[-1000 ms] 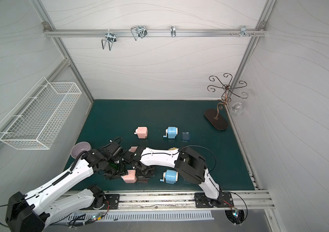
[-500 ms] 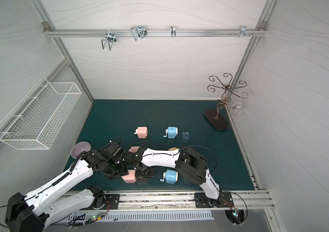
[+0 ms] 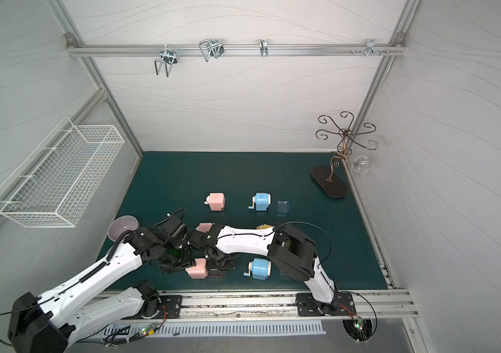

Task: Put the tray back into the pencil sharpener
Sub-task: Close the container of the pencil sharpener.

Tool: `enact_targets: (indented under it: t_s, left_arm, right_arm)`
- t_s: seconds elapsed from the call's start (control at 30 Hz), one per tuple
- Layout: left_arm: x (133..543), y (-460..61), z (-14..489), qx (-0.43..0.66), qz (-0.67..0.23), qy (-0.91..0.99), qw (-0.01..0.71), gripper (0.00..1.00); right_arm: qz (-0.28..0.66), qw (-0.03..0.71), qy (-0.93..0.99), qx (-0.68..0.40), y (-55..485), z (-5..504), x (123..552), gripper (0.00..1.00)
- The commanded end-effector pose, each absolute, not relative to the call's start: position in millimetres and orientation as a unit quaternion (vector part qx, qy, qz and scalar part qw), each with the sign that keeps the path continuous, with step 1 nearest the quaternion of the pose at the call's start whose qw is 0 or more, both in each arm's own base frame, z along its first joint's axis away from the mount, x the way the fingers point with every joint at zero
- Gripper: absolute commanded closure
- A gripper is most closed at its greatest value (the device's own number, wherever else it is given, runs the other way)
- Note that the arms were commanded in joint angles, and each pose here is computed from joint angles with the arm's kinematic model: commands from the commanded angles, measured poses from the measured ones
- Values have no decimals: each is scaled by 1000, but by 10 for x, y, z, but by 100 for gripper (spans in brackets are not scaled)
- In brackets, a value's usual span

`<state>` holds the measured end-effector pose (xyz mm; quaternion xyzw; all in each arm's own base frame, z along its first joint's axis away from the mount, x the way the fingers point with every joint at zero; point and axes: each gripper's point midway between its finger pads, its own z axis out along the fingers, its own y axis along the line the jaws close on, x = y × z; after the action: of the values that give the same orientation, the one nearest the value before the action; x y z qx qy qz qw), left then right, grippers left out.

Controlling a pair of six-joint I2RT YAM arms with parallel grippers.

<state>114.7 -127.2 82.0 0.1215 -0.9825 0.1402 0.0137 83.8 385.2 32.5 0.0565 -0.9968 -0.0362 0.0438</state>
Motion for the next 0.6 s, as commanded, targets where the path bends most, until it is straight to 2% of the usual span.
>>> enact_targets:
  t_s: [0.0,0.57]
  left_arm:
    - [1162,-1322,718,111,138,-984,19,55]
    - [1154,-1326,712,110,139,-984,20,55]
  right_arm:
    - [-76,40,-993,83,4071,309,711,92]
    - [-111,32,-990,87,4185,402,715,92]
